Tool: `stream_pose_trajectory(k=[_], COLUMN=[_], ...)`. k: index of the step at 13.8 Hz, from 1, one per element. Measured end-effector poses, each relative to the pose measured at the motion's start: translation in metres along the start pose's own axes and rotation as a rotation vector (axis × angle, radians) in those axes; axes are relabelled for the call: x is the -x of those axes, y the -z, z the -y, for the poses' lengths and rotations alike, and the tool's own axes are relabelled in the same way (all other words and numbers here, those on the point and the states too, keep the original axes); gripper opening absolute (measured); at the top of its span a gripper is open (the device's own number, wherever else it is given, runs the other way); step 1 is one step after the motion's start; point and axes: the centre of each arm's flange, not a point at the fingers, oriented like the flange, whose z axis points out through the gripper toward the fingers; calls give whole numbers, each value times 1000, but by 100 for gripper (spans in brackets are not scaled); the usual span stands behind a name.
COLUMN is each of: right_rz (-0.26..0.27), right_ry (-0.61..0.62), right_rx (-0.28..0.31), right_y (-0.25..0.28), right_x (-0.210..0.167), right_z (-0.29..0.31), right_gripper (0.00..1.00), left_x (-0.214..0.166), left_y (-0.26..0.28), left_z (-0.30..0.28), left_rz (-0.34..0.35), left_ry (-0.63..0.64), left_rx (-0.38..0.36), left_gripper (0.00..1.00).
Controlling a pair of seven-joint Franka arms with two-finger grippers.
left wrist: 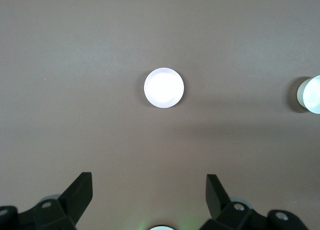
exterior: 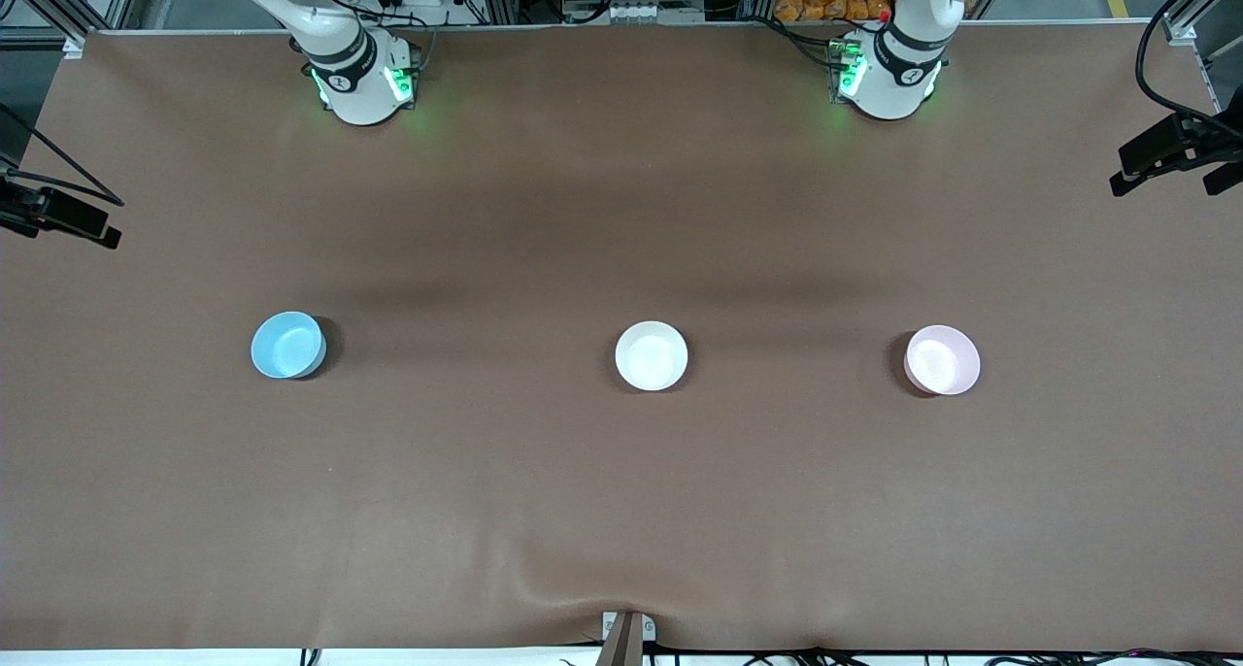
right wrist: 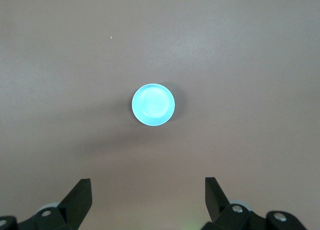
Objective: Stack pink and blue bowls on white bowl
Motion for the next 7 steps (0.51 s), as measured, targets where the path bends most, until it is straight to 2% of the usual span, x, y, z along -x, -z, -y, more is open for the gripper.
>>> stream_pose_trajectory(k=[7], right_rz=[-31], right_ry=[5], right_rx=[-2], right_y=[6], right_x=[0], right_z=[2], right_gripper=[100], left_x=[-7], left_y=[-12], left_z=[0], left_rz=[22], left_ry=[0], left_rx=[0], left_gripper=[100])
